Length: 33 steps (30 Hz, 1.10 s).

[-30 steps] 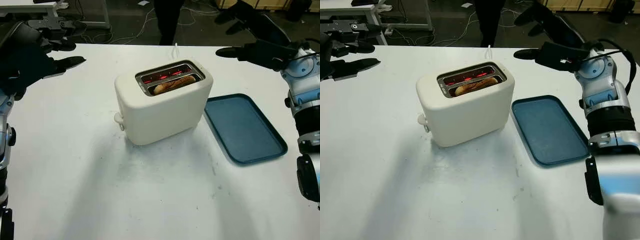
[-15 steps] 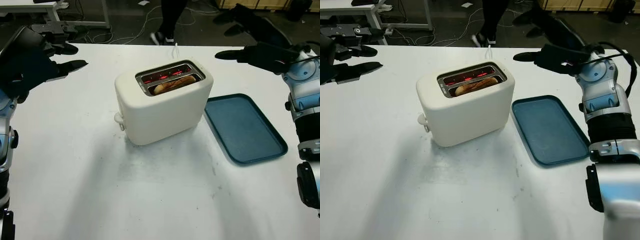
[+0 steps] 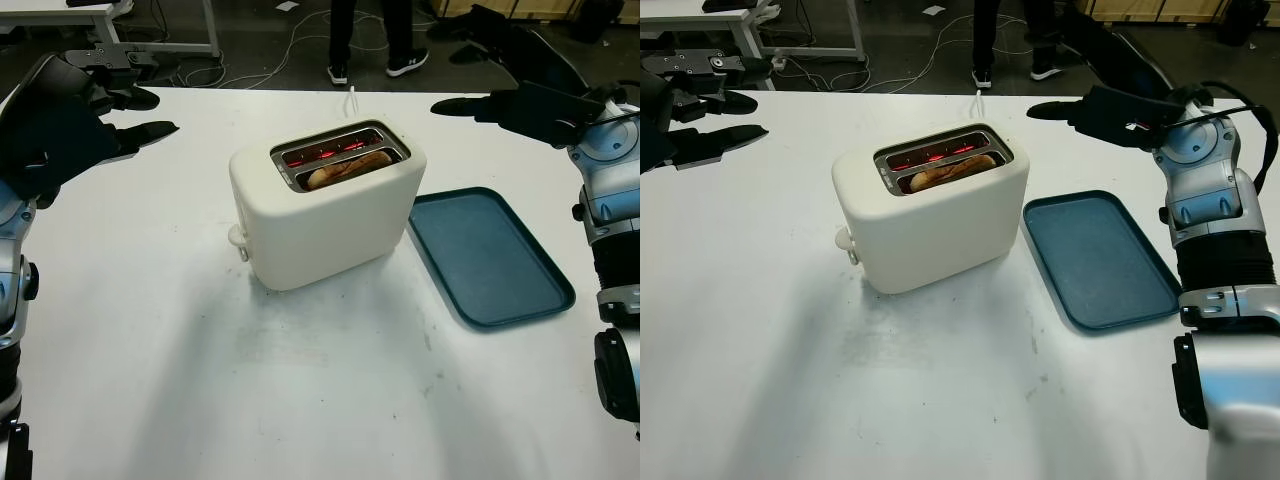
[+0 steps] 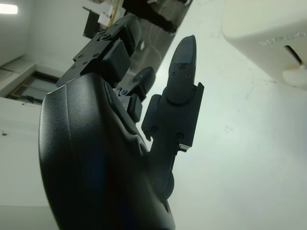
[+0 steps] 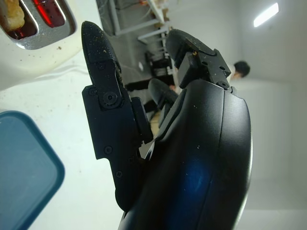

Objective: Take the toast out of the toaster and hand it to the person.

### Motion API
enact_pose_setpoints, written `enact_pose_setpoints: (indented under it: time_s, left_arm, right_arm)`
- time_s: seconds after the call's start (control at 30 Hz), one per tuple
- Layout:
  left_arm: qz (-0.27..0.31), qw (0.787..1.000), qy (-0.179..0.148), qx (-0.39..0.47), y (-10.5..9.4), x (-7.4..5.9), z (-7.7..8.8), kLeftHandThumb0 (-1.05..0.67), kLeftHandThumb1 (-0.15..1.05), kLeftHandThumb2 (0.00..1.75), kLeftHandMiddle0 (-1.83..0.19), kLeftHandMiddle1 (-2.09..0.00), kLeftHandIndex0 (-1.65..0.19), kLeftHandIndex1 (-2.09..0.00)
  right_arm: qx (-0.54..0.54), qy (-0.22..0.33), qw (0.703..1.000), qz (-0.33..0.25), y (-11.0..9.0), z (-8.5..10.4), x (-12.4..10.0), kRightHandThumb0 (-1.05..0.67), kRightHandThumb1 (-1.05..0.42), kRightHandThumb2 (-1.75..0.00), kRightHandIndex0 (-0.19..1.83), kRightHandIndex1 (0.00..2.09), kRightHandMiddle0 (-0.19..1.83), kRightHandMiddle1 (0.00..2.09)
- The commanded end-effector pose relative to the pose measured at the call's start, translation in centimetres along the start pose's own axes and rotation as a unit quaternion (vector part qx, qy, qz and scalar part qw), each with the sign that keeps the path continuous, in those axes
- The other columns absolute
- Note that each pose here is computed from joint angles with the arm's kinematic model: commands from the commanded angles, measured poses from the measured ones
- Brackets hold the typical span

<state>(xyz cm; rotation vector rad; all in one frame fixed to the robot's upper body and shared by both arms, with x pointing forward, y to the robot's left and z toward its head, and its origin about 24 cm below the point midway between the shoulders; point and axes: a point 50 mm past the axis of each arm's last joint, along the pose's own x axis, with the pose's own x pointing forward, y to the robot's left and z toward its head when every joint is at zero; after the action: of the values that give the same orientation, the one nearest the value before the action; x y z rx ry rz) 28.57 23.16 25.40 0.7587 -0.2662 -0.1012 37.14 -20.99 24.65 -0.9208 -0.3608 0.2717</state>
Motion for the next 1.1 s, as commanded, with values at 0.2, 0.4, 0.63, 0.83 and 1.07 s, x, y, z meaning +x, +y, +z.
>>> enact_pose_setpoints:
  time_s: [0.2, 0.4, 0.63, 0.83, 1.07]
  left_arm:
    - [0.015, 1.000, -0.011, -0.003, 0.27, -0.10, -0.02, -0.37, 0.92, 0.11, -0.39, -0.64, -0.62, -0.06]
    - [0.015, 1.000, -0.011, -0.007, 0.23, -0.14, -0.21, -0.38, 0.92, 0.13, -0.39, -0.65, -0.62, -0.06]
    - [0.015, 1.000, -0.011, -0.002, 0.22, -0.14, -0.23, -0.37, 0.92, 0.12, -0.39, -0.65, -0.63, -0.06]
    - [0.014, 1.000, -0.005, -0.016, 0.12, -0.19, -0.31, -0.38, 0.92, 0.13, -0.37, -0.65, -0.61, -0.05]
    - [0.013, 1.000, 0.000, -0.006, 0.22, -0.38, -0.34, -0.35, 0.92, 0.14, -0.34, -0.66, -0.60, -0.04]
  right_arm:
    - [-0.001, 0.007, 1.000, 0.000, 0.04, -0.27, -0.54, -0.51, -0.92, -0.01, 0.12, 0.72, 0.27, 0.40]
    - [0.006, 0.005, 1.000, 0.001, 0.12, -0.13, -0.66, -0.45, -0.92, -0.01, 0.13, 0.69, 0.28, 0.37]
    - [0.007, 0.012, 1.000, 0.001, 0.14, 0.12, -0.80, -0.41, -0.92, -0.01, 0.12, 0.66, 0.29, 0.33]
    - [0.004, 0.009, 1.000, 0.001, 0.14, 0.24, -0.98, -0.37, -0.92, -0.01, 0.13, 0.63, 0.31, 0.30]
    - [0.007, 0.015, 1.000, 0.003, 0.20, 0.37, -1.11, -0.34, -0.92, -0.02, 0.13, 0.59, 0.31, 0.26]
